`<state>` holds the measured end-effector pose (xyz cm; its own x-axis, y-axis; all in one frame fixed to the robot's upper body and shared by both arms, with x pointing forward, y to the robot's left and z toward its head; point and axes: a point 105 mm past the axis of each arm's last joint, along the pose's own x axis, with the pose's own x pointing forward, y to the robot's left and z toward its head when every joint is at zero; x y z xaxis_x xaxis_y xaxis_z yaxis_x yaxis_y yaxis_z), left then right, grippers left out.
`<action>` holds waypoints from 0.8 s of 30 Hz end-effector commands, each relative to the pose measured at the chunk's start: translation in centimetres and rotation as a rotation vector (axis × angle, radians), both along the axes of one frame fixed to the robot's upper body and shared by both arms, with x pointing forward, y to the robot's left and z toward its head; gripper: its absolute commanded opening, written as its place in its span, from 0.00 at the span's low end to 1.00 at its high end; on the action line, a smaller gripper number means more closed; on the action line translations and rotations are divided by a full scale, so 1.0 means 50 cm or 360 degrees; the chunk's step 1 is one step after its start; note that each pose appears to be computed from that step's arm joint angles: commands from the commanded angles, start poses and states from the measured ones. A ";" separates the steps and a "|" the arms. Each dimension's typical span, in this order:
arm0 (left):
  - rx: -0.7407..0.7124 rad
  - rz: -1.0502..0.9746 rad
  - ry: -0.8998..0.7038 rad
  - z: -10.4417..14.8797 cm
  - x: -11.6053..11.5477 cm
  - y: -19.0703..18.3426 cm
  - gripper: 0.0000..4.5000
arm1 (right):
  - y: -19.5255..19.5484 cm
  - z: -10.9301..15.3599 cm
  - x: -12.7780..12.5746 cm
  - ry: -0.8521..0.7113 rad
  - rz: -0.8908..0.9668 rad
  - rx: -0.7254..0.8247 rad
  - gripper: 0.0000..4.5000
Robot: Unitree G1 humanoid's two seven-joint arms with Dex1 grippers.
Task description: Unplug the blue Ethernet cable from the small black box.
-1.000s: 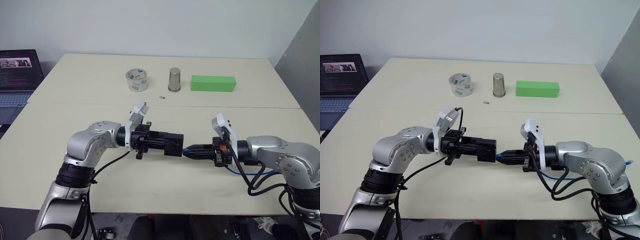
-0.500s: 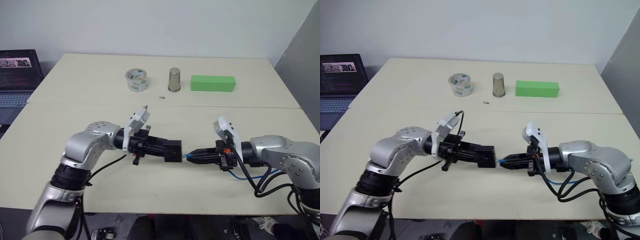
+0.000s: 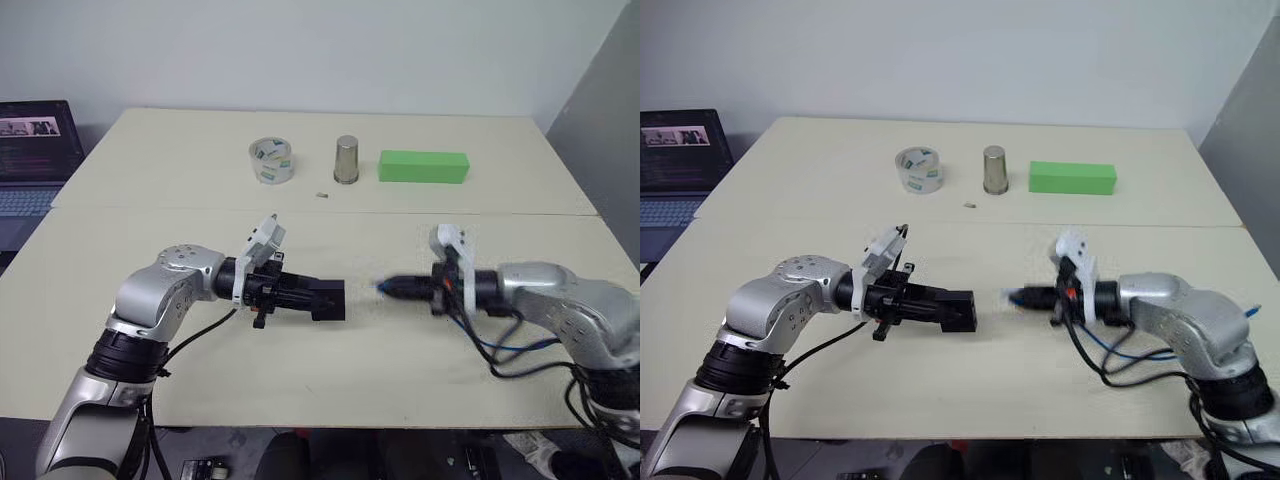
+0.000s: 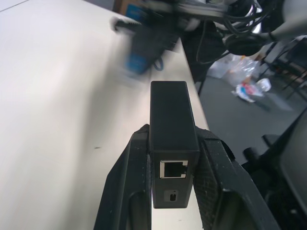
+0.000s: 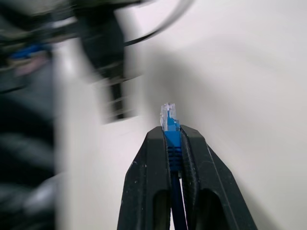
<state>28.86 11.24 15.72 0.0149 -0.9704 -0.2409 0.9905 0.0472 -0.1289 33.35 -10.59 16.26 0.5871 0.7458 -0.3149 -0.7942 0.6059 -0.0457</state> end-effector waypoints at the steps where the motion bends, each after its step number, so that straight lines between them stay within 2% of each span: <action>1: 0.0001 0.0103 -0.0121 0.005 0.020 0.006 0.18 | -0.048 -0.010 0.083 -0.0217 -0.0383 -0.0169 0.00; 3: 0.0007 0.0142 -0.0160 -0.003 0.027 0.002 0.18 | -0.074 -0.039 0.124 -0.0241 -0.0574 -0.0242 0.00; 5: 0.0014 0.0198 -0.0202 -0.011 0.034 0.000 0.18 | -0.093 -0.071 0.151 -0.0223 -0.0720 -0.0293 0.16; 6: 0.0013 0.0236 -0.0223 -0.014 0.040 0.000 0.18 | -0.096 -0.079 0.155 -0.0208 -0.0742 -0.0287 0.19; 9: 0.0008 0.0392 -0.0302 -0.019 0.065 0.010 0.18 | -0.087 -0.072 0.146 -0.0198 -0.0690 -0.0227 0.36; 12: 0.0020 0.0624 -0.0422 -0.025 0.104 0.032 0.18 | -0.076 -0.043 0.119 -0.0219 -0.0565 -0.0174 0.53; 14: 0.0009 0.0916 -0.0549 -0.020 0.152 0.060 0.18 | -0.062 -0.017 0.089 -0.0252 -0.0417 -0.0152 0.64; 18: 0.0042 0.1424 -0.0793 -0.014 0.219 0.134 0.18 | 0.012 0.045 -0.011 -0.0255 0.0076 0.0042 0.83; 20: 0.0055 0.1584 -0.0862 -0.019 0.234 0.164 0.18 | 0.038 0.063 -0.050 -0.0257 0.0241 0.0093 0.83; 24: 0.0035 0.1726 -0.0872 -0.041 0.245 0.191 0.18 | 0.057 0.062 -0.071 -0.0258 0.0294 0.0075 0.83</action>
<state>40.81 20.34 12.75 0.9095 -0.4152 -0.0207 0.4027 0.8675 0.2920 30.37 -7.96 18.95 0.4882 0.8495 -0.2001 -0.8723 0.4683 -0.1405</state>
